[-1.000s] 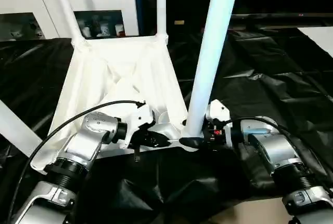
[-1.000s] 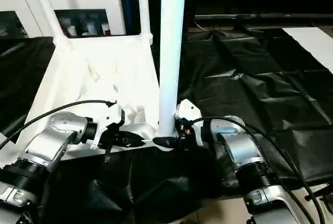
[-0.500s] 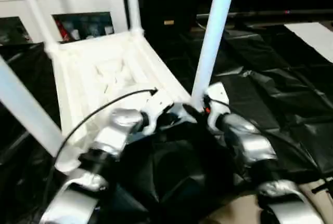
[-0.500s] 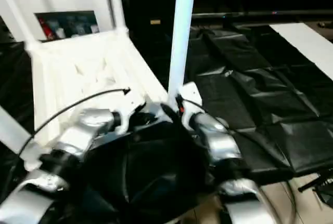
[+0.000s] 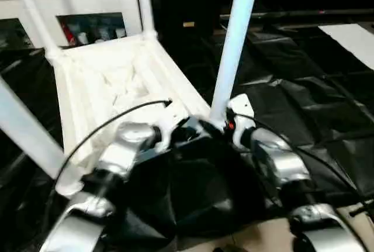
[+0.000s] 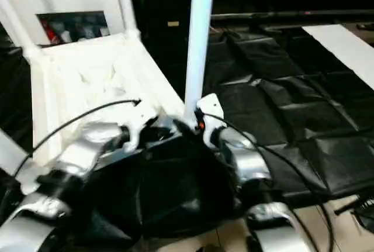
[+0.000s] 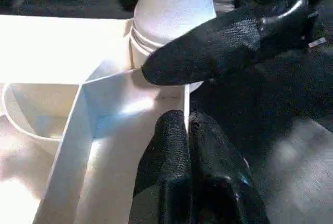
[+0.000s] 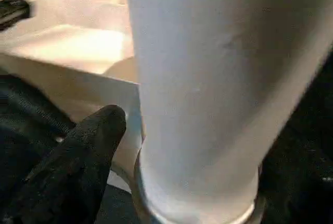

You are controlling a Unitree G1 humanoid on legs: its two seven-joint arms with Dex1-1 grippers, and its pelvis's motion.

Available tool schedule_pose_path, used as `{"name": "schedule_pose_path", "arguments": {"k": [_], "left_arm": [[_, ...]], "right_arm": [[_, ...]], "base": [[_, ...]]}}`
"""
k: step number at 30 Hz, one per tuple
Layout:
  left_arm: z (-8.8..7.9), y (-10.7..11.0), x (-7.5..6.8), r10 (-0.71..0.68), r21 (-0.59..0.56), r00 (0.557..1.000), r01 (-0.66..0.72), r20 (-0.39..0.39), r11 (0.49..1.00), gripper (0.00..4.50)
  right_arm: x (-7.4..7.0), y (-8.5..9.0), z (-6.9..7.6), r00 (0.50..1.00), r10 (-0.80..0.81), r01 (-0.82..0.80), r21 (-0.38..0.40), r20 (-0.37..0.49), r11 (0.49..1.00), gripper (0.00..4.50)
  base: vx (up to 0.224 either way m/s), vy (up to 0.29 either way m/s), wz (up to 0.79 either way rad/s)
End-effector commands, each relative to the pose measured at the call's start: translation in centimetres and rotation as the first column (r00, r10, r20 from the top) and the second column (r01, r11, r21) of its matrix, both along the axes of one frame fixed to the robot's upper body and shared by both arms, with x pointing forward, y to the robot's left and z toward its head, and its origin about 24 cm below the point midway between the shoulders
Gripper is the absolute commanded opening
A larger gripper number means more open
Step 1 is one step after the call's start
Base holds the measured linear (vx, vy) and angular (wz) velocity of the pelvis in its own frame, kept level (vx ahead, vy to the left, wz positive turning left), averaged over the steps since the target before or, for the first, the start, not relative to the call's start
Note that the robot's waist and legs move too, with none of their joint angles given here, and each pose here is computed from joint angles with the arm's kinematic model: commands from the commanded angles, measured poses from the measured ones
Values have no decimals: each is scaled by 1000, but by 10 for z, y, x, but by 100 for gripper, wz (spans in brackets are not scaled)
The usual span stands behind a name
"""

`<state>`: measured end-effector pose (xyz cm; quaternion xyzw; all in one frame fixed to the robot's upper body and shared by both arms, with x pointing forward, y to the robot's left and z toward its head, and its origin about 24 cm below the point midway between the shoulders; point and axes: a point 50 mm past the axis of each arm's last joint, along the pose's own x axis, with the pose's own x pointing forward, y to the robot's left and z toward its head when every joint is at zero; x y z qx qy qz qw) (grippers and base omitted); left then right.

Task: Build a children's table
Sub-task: Rotate leg to tighten

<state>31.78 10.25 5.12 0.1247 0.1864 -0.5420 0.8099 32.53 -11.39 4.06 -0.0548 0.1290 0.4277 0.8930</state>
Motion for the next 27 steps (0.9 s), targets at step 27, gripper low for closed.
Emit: {"name": "schedule_pose_path", "arguments": {"k": [27], "left_arm": [[24,3,-31,-414,-73,910,412,-3,908,0]], "right_arm": [[-30,-6,13,867,495,-496,-8,-62,868,290]], "base": [[0,0,0]]}}
